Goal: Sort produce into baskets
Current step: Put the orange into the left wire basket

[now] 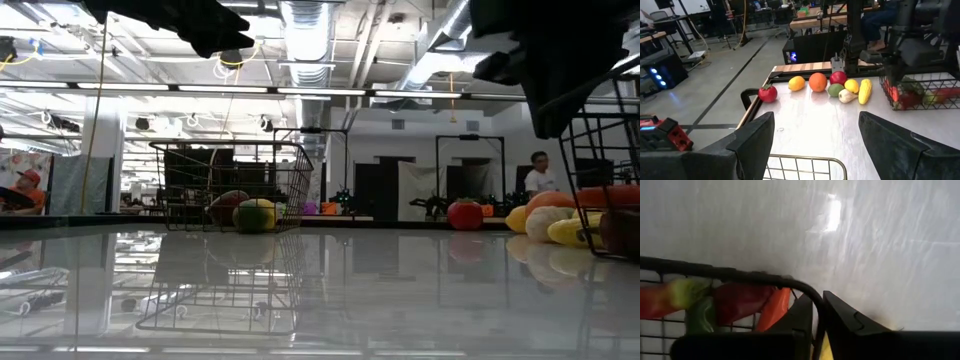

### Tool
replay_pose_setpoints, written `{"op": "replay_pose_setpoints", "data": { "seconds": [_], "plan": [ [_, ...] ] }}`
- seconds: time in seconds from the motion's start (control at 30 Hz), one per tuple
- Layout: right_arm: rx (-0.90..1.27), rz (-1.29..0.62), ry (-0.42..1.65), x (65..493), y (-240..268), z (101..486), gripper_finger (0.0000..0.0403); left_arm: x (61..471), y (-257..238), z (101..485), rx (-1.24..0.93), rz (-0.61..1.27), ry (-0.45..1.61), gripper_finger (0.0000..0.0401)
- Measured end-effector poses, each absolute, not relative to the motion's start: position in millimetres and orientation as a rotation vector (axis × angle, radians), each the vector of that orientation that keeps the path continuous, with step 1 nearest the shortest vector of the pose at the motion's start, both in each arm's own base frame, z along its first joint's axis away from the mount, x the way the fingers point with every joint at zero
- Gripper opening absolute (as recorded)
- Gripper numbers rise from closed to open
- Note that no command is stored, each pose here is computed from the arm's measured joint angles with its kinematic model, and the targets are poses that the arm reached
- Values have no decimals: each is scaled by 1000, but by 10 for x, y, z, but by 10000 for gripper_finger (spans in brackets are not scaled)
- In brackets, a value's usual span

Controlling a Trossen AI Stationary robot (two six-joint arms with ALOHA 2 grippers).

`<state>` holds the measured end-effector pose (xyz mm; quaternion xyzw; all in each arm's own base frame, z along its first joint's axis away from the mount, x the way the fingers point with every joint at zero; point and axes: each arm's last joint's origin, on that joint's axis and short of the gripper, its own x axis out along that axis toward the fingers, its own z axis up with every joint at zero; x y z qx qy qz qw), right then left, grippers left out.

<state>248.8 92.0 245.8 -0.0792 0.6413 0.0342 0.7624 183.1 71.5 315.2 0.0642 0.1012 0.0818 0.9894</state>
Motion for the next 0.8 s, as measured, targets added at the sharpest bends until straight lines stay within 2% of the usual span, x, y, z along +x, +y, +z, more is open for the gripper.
{"op": "replay_pose_setpoints", "data": {
  "seconds": [0.13, 0.33, 0.43, 0.63, 0.7, 0.8],
  "plan": [
    [-108, 67, 1392, 2506, 910, 2459, 113, 1831, 714, 3149, 128, 163, 206, 279],
    [-119, 81, 1395, 2504, 912, 2473, 198, 1825, 712, 3147, 126, 163, 210, 279],
    [-136, 84, 1421, 2490, 905, 2645, 231, 1825, 712, 3147, 126, 163, 210, 279],
    [-68, -14, 1412, 2463, 837, 3133, 242, 1825, 712, 3148, 126, 163, 209, 279],
    [-77, -121, 1404, 2440, 778, 3233, 237, 1825, 712, 3148, 128, 163, 210, 279],
    [-81, -378, 1376, 2423, 609, 3270, 226, 1825, 711, 3144, 129, 163, 214, 279]
  ]
}}
